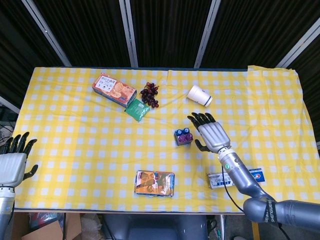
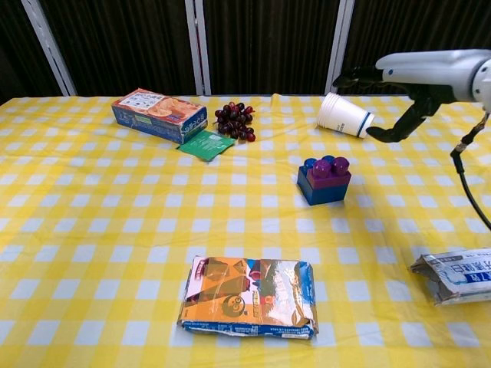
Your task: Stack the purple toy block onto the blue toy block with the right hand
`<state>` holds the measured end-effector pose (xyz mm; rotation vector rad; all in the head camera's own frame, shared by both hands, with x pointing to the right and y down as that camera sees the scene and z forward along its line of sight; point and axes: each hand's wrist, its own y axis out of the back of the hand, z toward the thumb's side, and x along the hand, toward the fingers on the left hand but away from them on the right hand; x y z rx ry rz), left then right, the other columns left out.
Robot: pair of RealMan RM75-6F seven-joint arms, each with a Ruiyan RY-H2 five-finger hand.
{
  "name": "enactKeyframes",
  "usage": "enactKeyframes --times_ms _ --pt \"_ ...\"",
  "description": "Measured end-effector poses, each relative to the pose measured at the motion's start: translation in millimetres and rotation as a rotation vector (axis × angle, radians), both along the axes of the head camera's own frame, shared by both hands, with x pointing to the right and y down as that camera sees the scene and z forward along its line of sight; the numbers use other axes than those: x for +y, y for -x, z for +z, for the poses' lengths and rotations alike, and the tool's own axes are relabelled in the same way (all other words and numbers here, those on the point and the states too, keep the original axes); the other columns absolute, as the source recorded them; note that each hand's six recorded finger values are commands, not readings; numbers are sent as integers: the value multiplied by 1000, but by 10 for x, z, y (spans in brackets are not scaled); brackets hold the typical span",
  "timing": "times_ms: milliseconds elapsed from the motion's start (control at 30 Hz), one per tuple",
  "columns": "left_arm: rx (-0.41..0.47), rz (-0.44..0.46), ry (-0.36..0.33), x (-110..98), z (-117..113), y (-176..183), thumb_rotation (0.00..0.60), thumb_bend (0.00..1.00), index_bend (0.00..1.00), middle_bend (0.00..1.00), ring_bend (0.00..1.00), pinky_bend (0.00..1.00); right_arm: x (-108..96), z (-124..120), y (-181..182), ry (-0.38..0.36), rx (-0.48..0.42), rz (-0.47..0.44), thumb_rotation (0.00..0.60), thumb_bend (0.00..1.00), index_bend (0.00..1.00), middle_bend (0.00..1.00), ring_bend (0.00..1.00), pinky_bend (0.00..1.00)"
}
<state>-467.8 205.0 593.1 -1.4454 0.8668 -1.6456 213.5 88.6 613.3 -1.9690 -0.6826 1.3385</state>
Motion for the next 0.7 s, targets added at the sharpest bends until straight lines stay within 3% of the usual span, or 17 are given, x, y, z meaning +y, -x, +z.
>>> enactKeyframes --times_ms 233,400,700 --pt "19 -1 -2 7 -31 -11 600 305 158 0 0 57 353 -220 -614 -78 70 68 600 521 0 0 0 0" --pt "39 8 -11 27 -86 -53 600 305 158 0 0 57 690 -191 -1177 -134 121 158 600 487 19 0 0 0" --pt "60 16 -28 62 -176 -103 600 305 158 0 0 57 1056 -131 -2028 -244 120 283 600 486 37 0 0 0"
